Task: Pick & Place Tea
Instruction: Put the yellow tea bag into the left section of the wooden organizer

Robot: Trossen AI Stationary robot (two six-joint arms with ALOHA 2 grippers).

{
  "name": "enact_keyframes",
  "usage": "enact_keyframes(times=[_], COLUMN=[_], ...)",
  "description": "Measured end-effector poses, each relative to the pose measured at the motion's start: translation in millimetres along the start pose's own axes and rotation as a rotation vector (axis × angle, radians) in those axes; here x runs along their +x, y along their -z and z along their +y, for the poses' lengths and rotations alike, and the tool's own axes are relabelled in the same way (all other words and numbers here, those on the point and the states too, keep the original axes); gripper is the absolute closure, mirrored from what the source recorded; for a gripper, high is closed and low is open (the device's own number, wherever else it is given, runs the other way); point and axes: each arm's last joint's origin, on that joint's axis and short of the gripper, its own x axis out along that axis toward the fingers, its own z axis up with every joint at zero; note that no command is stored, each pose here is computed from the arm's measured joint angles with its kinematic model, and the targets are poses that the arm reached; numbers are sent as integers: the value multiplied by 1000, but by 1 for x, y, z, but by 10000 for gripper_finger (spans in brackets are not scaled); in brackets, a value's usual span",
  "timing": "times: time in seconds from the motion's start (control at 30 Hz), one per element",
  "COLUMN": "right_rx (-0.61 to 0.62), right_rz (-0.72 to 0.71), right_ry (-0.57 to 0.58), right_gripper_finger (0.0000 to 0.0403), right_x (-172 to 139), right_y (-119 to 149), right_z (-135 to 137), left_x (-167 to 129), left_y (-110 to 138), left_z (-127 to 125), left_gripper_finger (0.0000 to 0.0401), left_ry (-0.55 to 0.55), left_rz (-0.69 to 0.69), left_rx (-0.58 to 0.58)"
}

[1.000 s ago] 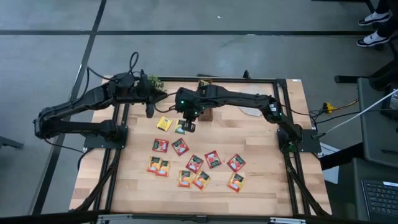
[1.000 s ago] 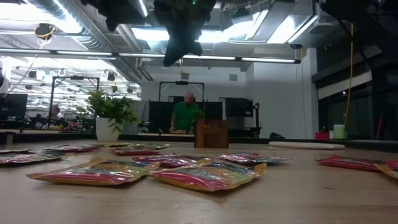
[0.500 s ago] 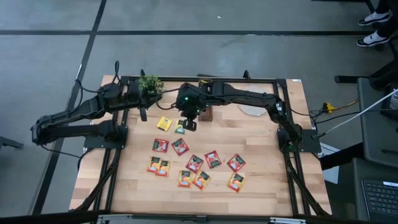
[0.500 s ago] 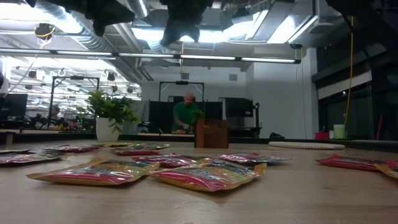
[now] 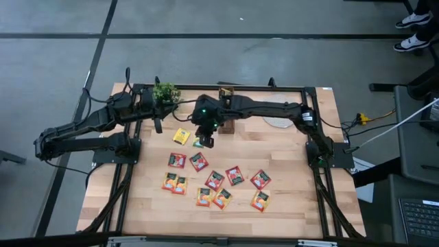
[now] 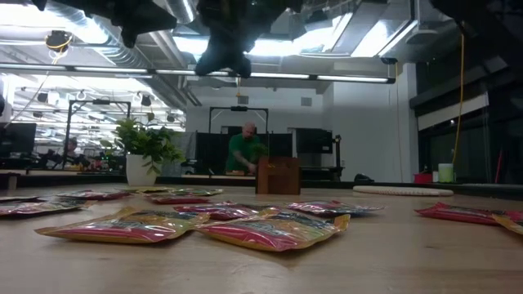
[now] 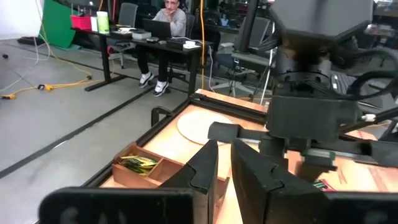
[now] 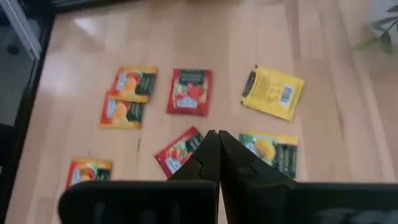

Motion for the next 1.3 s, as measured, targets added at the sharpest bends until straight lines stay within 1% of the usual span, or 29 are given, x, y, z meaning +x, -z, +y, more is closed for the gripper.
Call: enact_keyframes(times=[0.1,0.27,0.4,0.5,0.77,0.9,1.03,1.17,1.23,1.3], right_rx=[52,173,328,425,498,536,576,576,571,572], right_rz=[27,107,109,116,131,149,212,224,219,216], right_ry=[14,54,96,129,151,125,101,67,64,61], right_gripper_finger=[403,403,403,403,403,403,403,403,403,403], right_x=[7,24,34,33,29,37,50,54,55,55], right_y=[8,32,45,50,54,57,66,68,67,67], right_z=[-8,-28,-44,-58,-76,-81,-82,-79,-77,-76], left_x=[1,3,5,5,3,3,4,2,0,-2], left_y=[1,5,8,12,23,27,31,34,32,30], left_z=[0,1,1,2,1,2,2,2,2,2], left_gripper_finger=[359,359,359,359,359,359,359,359,359,359], left_ry=[-2,-9,-7,-8,62,65,66,44,40,34], left_rz=[6,53,88,122,240,286,335,364,343,274], left_rx=[0,-1,1,28,141,151,109,3,-25,-47])
